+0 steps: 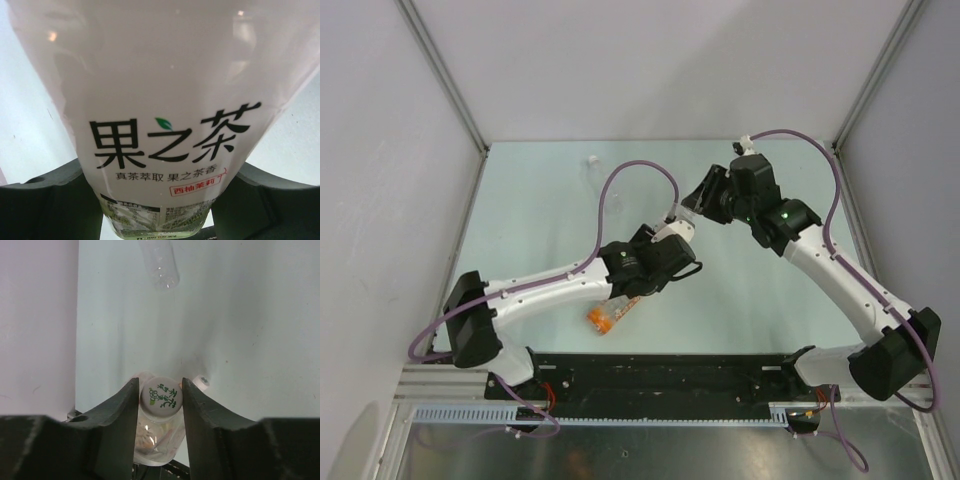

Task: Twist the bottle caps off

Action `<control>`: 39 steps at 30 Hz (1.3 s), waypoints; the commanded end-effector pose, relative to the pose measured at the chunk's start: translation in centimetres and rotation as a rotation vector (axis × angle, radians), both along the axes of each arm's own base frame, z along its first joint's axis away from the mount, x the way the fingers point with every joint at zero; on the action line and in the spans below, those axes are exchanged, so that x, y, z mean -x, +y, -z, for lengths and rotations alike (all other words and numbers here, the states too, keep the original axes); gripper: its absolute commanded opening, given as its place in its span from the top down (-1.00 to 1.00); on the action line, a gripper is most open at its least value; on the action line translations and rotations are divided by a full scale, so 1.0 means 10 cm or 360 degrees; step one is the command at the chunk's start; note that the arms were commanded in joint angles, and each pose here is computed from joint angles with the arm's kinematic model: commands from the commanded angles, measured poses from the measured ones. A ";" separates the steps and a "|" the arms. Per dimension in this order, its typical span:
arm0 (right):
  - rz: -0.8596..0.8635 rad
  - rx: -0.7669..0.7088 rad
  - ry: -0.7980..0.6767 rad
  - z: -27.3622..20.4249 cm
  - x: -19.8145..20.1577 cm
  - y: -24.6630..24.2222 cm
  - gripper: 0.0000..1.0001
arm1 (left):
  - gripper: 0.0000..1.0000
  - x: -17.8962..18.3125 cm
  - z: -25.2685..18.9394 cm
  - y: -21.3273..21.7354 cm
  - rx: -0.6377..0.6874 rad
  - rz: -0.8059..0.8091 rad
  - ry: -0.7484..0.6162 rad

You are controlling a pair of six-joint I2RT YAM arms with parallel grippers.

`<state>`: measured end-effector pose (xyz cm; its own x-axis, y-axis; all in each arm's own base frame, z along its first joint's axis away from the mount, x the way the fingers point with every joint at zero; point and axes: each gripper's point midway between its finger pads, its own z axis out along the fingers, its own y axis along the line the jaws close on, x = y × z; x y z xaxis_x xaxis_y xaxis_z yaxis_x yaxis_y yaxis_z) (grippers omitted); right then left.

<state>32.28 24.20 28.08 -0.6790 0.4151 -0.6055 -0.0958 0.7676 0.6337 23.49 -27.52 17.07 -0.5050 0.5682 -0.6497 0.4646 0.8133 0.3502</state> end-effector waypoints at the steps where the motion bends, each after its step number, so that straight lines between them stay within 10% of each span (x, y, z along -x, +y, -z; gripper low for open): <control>1: -0.0030 -0.0080 -0.0083 -0.25 -0.04 0.11 0.25 | -0.09 -0.05 -0.18 -0.13 0.0078 -0.0018 -0.0056; 10: -0.0023 -0.0064 -0.0102 -0.26 -0.07 0.08 0.97 | -0.09 -0.06 -0.18 -0.12 0.0058 -0.0018 -0.0050; 39: -0.0392 -0.0344 -0.0527 -0.74 0.14 -0.32 1.00 | 0.14 0.78 -0.80 -0.82 0.0595 0.0877 0.0421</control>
<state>30.83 20.67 31.05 -0.6613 0.4004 -0.6343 -0.2793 0.6534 0.7036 20.50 -31.75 20.04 -0.5351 0.5304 -0.6575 0.6632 0.7458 0.0620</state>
